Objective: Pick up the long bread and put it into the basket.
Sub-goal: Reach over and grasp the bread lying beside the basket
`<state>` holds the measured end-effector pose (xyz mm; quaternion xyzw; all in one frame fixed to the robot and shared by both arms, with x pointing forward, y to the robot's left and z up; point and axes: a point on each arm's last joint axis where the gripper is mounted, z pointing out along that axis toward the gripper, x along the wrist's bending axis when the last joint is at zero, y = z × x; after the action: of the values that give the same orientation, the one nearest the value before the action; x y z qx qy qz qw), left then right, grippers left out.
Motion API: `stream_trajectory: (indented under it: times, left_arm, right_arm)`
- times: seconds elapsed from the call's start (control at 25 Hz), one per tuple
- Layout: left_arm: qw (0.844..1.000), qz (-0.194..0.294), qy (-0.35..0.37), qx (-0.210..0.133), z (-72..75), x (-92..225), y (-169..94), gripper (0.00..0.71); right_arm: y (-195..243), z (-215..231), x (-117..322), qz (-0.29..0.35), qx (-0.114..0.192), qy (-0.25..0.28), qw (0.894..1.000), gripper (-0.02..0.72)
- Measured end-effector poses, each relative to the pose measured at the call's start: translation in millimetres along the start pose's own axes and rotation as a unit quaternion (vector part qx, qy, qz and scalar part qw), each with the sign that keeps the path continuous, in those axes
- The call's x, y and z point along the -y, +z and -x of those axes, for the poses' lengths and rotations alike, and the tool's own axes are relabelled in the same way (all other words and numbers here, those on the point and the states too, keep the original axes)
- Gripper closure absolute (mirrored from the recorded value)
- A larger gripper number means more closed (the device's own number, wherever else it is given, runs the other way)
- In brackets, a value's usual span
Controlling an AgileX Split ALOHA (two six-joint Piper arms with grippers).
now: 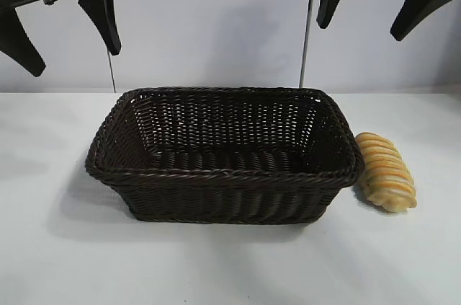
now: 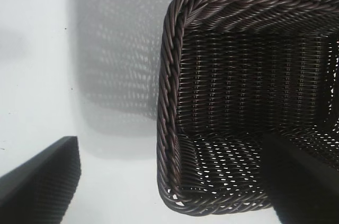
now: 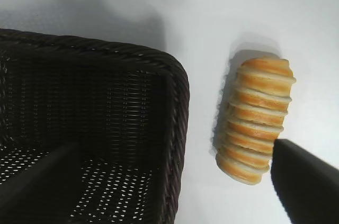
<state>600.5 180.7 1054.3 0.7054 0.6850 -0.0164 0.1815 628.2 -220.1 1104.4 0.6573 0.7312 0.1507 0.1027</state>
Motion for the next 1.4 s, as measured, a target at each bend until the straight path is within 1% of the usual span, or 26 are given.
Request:
stream_trajectory:
  times: [0.08,0.2,0.36,0.48,0.56,1.04,1.2,1.28,1.4]
  left_arm:
    - [1.000,0.004,0.000,0.001,0.1,-1,0,0.049]
    - [1.000,0.011,0.000,0.002,0.3,-2,0,0.049]
    - [1.000,0.015,0.000,0.002,0.4,-3,0,0.049]
    - [1.000,0.018,0.000,0.003,0.5,-3,0,0.049]
    - [1.000,0.023,0.000,0.003,0.6,-4,0,0.049]
    - [1.000,0.026,0.000,0.004,0.7,-5,0,0.049]
    - [1.000,0.026,0.000,0.004,0.7,-5,0,0.049]
    - [1.000,0.026,0.000,0.004,0.7,-5,0,0.049]
    - [1.000,0.026,0.000,0.004,0.7,-5,0,0.049]
  right_arm:
    - [-5,3,1,0.006,0.014,-0.005,1.000,0.008]
    - [-1,9,9,-0.008,0.032,0.001,0.999,0.008]
    - [21,27,28,-0.059,0.048,0.031,0.997,0.008]
    - [37,38,42,-0.093,0.060,0.042,0.993,0.008]
    - [46,41,48,-0.100,0.062,0.046,0.992,0.008]
    - [91,44,69,-0.051,0.055,0.078,0.994,0.008]
    - [106,44,80,-0.048,0.054,0.088,0.994,0.008]
    - [114,45,85,-0.053,0.055,0.100,0.992,0.008]
    - [124,45,89,-0.062,0.057,0.132,0.988,0.008]
